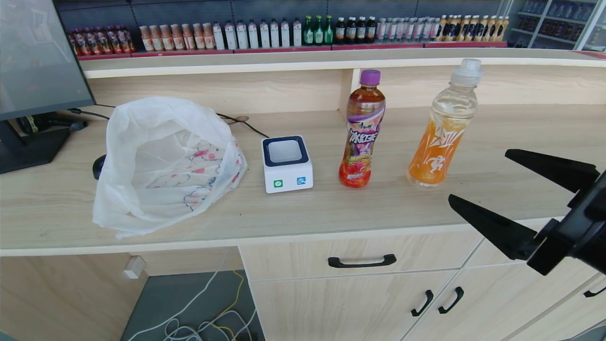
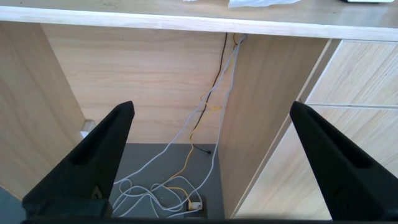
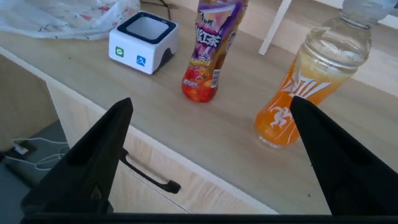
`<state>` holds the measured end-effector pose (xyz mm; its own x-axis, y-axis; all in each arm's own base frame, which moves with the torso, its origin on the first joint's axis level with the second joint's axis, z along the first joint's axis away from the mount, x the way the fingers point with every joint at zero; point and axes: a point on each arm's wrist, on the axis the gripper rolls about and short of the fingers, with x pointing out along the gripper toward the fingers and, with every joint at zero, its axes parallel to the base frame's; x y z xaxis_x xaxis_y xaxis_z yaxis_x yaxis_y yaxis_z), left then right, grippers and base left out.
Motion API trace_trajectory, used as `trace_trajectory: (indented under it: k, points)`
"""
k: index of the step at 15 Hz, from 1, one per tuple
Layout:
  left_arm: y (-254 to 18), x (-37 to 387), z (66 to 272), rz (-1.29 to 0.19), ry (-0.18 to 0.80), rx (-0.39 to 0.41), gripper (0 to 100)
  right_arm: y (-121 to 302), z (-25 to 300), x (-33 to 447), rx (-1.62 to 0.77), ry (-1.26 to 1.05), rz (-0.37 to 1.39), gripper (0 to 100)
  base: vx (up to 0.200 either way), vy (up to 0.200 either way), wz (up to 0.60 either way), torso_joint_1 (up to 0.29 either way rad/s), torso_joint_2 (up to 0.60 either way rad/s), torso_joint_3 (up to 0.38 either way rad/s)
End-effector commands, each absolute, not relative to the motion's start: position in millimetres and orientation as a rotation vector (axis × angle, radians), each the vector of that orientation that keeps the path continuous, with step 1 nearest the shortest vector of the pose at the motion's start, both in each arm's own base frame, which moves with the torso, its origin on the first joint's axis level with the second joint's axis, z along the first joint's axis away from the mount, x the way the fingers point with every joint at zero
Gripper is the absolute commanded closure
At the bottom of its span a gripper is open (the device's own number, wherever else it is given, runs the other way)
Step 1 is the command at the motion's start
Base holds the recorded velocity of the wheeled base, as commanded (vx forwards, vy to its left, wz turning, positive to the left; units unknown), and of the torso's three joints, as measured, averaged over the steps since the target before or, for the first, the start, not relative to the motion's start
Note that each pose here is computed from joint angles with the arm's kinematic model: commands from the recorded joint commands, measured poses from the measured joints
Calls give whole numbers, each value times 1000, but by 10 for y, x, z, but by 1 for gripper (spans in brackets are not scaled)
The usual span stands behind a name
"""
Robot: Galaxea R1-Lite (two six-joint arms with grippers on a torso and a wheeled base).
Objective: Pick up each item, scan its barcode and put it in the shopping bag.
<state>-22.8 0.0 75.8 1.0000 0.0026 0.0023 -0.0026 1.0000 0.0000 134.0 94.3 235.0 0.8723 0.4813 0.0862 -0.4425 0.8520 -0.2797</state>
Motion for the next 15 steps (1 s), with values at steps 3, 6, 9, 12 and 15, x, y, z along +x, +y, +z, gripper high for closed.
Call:
trace_trajectory:
  k: [3,6,9,12,15]
  points:
    - [0,-228,758,3,-3,0,0,1454,2149,1638,-138,-143,414,0,0,0,0,0,0,0]
    - [0,-228,758,3,-3,0,0,1568,2135,1784,-80,-205,325,0,0,0,0,0,0,0]
    - [0,-228,758,3,-3,0,0,1574,2112,1877,-70,-219,299,0,0,0,0,0,0,0]
    - [0,-228,758,3,-3,0,0,1614,2117,1960,-59,-219,296,0,0,0,0,0,0,0]
    - [0,-228,758,3,-3,0,0,1730,2188,2104,-29,-242,290,0,0,0,0,0,0,0]
